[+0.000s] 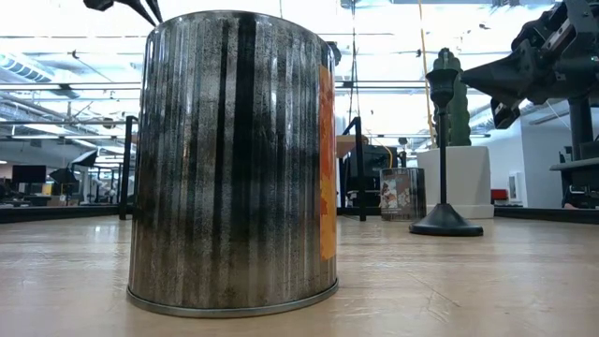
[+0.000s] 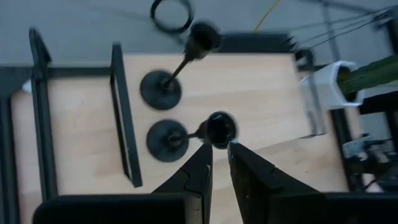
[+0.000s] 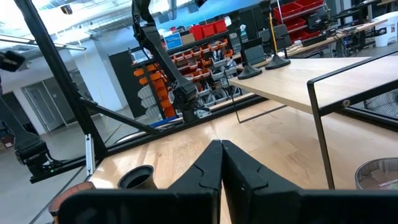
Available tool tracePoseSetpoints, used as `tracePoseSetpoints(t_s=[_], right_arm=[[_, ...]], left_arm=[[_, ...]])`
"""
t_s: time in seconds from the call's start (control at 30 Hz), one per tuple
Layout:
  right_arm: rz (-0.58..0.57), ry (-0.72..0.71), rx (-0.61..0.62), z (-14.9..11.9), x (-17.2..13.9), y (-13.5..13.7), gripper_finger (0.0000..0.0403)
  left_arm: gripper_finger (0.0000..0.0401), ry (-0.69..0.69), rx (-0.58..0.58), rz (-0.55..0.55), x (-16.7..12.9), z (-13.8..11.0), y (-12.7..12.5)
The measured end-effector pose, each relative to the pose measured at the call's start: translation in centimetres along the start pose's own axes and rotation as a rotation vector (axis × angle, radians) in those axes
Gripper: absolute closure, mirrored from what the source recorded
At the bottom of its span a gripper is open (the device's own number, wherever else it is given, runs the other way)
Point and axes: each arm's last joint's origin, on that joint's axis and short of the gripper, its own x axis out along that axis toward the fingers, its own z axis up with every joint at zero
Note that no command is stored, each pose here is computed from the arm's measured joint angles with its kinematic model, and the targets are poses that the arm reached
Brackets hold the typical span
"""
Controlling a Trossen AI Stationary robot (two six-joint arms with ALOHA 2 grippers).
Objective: Pick & Place candle stick holders
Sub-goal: Put the black candle holder on the shelf
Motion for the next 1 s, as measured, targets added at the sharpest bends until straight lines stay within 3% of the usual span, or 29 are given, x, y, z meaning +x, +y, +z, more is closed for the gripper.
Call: tracePoseSetpoints(t_s=[0.3, 0.53, 1.0], right_arm=[[0.019, -0.066, 0.009, 0.6, 0.0, 0.2, 0.0403], [0.018, -0.069, 0.003, 0.7, 0.0, 0.2, 0.0403], [0.057, -0.181, -0.025, 1.7, -0.2, 0.6, 0.0403]], left_arm=[[0.0343, -0.05, 0.071, -0.09, -3.0, -1.4, -0.3], [0.0343, -0.077, 0.312, -0.087, -3.7, -2.4, -0.8], [0.0343, -0.025, 0.416, -0.209, -4.6, -4.6, -2.1]])
